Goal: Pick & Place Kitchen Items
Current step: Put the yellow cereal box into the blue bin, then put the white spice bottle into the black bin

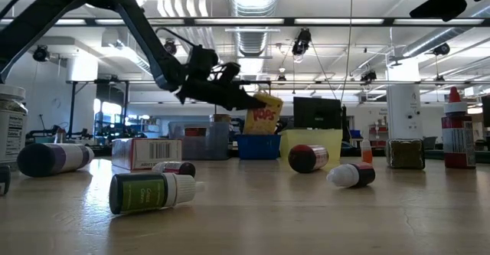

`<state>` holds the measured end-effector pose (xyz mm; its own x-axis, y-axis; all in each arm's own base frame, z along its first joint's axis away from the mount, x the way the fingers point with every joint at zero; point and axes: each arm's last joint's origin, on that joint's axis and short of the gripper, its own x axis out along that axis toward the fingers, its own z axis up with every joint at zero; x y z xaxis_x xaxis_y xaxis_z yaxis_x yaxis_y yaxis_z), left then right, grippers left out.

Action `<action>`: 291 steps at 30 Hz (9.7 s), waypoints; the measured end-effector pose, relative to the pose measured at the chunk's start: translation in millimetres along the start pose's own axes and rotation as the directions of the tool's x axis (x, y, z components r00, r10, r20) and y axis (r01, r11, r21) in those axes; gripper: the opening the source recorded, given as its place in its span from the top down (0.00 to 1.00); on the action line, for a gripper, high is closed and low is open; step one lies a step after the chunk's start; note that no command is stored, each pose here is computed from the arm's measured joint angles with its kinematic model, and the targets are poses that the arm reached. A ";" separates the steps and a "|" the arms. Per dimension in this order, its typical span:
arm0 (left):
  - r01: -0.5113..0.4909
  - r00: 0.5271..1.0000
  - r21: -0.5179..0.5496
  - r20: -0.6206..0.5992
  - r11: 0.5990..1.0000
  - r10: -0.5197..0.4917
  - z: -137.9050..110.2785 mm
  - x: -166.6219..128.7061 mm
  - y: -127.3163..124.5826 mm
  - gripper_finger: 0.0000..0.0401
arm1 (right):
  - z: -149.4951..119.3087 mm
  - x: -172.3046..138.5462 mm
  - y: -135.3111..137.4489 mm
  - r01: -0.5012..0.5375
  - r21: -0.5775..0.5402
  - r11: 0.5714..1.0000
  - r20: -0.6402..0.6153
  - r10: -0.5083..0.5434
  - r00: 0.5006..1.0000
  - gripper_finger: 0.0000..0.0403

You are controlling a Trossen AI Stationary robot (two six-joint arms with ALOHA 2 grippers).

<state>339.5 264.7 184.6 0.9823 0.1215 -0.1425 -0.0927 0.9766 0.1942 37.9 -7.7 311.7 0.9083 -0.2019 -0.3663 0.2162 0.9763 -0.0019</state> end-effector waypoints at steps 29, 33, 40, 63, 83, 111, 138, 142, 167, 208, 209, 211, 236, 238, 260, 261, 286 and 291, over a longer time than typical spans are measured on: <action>-0.032 0.997 -0.031 -0.071 0.999 0.030 -10.2 0.9 -1.7 0.58 | 0.0 0.0 0.0 0.000 0.000 1.000 0.000 0.000 1.000 0.10; -0.030 0.997 -0.035 -0.078 0.999 0.027 -11.0 0.8 -2.0 0.58 | 0.0 0.0 0.0 0.000 0.000 1.000 0.000 0.000 1.000 0.10; -0.029 0.997 -0.035 -0.078 0.999 0.027 -11.1 0.8 -2.1 0.58 | 0.0 0.0 0.0 0.000 0.000 1.000 0.000 0.000 1.000 0.10; -0.069 0.997 0.054 0.040 0.996 0.067 41.3 -14.3 3.7 0.39 | 0.0 0.0 0.0 0.000 0.000 1.000 0.000 0.000 1.000 0.10; -0.099 0.915 0.136 0.402 0.986 0.036 203.6 -105.1 -41.9 0.39 | 0.0 0.0 0.0 0.000 0.000 1.000 0.000 0.000 1.000 0.10; 0.183 0.979 0.092 0.069 0.979 -0.190 235.4 -198.2 -135.3 0.39 | 0.0 0.0 0.0 0.000 0.000 1.000 0.000 0.000 1.000 0.10; -0.078 0.799 -0.057 -0.600 0.995 0.029 201.8 -238.2 -241.2 0.41 | 0.0 0.0 0.0 -0.001 0.000 1.000 0.000 0.001 1.000 0.10; -0.154 0.694 -0.130 -0.720 0.979 0.013 191.1 -252.0 -243.1 0.41 | 0.0 0.1 0.0 0.000 0.000 1.000 0.000 0.000 1.000 0.10; -0.274 0.220 -0.123 -0.973 0.954 -0.062 120.8 -267.8 -255.9 0.42 | 0.1 0.1 0.0 0.000 0.000 1.000 0.000 0.000 1.000 0.10; -0.197 0.206 -0.284 -0.948 0.938 -0.244 81.5 -252.2 -274.5 0.42 | 0.0 0.0 0.0 0.000 0.000 1.000 0.000 0.000 1.000 0.10; -0.197 0.207 -0.285 -0.947 0.938 -0.244 81.5 -252.2 -274.5 0.42 | 0.0 0.0 0.0 0.000 0.000 1.000 0.000 0.000 1.000 0.10; -0.196 0.210 -0.286 -0.947 0.938 -0.245 81.5 -251.8 -274.7 0.42 | 0.0 0.0 0.0 0.000 0.000 1.000 0.000 0.000 1.000 0.10; -0.184 0.227 -0.279 -0.945 0.942 -0.236 81.2 -250.5 -274.9 0.41 | 0.0 0.1 0.0 0.000 0.000 1.000 0.000 0.000 1.000 0.10; -0.184 0.227 -0.280 -0.945 0.942 -0.236 81.2 -250.5 -274.9 0.41 | 0.0 0.0 0.0 0.000 0.000 1.000 0.000 0.000 1.000 0.10; -0.165 0.223 -0.281 -0.944 0.945 -0.242 81.1 -250.7 -274.9 0.36 | 0.0 0.0 0.0 0.000 0.000 1.000 0.000 0.000 1.000 0.10; -0.165 0.223 -0.281 -0.944 0.945 -0.242 81.1 -250.7 -274.9 0.36 | 0.0 0.1 0.0 0.000 0.000 1.000 0.000 0.000 1.000 0.10; -0.180 0.222 -0.282 -0.945 0.942 -0.240 81.0 -250.8 -274.7 0.35 | 0.0 0.0 0.0 -0.001 0.000 1.000 0.000 0.001 1.000 0.10; -0.191 0.220 -0.282 -0.946 0.940 -0.239 80.8 -251.0 -274.7 0.26 | 0.1 0.1 0.0 0.000 0.000 1.000 0.000 0.000 1.000 0.10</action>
<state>131.6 -48.4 245.4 0.0844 -0.0392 -0.9957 -0.3205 0.9451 -0.0644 38.0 -7.7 311.7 0.9084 -0.2016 -0.3663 0.2159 0.9764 -0.0018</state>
